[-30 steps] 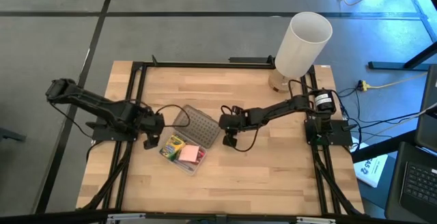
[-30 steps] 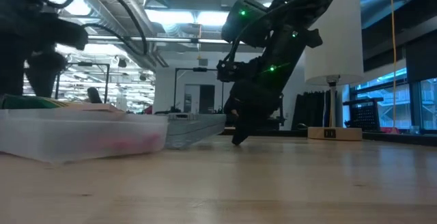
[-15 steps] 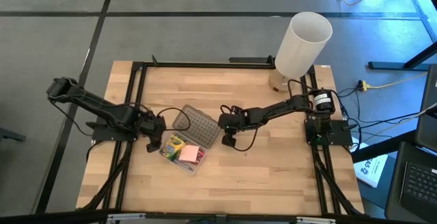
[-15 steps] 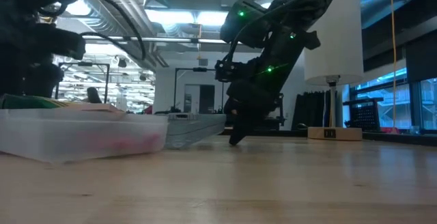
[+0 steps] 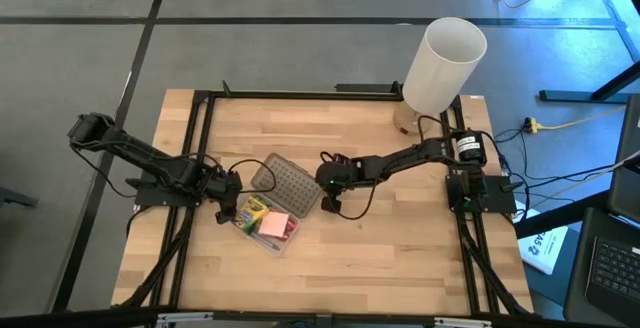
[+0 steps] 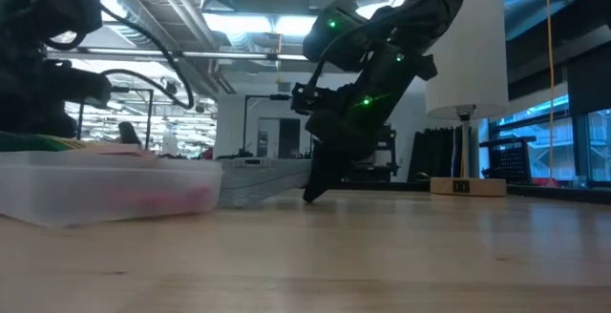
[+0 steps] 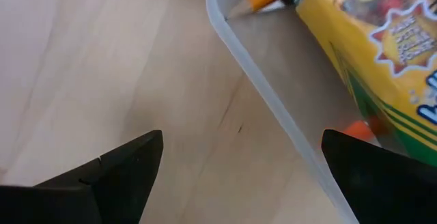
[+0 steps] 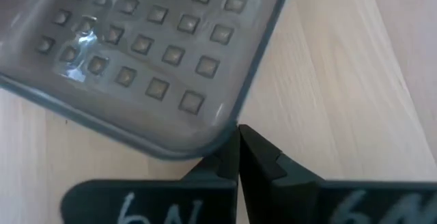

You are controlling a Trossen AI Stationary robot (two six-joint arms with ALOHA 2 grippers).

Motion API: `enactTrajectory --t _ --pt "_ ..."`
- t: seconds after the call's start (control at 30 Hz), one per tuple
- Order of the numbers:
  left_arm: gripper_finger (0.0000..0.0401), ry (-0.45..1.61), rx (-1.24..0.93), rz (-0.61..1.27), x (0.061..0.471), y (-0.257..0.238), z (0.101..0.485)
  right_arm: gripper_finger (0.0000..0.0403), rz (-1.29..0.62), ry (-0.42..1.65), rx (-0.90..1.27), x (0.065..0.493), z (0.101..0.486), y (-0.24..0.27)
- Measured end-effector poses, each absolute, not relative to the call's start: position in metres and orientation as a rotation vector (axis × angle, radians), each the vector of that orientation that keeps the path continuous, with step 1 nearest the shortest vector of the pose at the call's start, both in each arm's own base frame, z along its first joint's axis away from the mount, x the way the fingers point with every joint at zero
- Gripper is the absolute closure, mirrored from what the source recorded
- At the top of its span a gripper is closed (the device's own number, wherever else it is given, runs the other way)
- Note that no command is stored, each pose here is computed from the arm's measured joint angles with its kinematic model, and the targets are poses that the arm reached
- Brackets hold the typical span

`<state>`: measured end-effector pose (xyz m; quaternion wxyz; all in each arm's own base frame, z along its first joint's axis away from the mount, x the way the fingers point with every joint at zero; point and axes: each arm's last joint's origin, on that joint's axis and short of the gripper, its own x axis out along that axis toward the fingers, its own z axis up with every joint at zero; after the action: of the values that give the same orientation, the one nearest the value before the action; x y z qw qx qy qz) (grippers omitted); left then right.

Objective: Pack school essentials
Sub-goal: Close the black supply box

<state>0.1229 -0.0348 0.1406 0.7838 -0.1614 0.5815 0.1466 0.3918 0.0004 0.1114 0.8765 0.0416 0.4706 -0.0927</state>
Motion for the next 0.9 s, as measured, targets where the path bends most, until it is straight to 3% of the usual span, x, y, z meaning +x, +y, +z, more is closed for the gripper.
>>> enactTrajectory --t 0.9 --pt "0.0007 1.270 -0.363 0.340 0.118 -0.033 0.132 0.0399 0.213 0.689 0.035 0.414 0.126 0.011"
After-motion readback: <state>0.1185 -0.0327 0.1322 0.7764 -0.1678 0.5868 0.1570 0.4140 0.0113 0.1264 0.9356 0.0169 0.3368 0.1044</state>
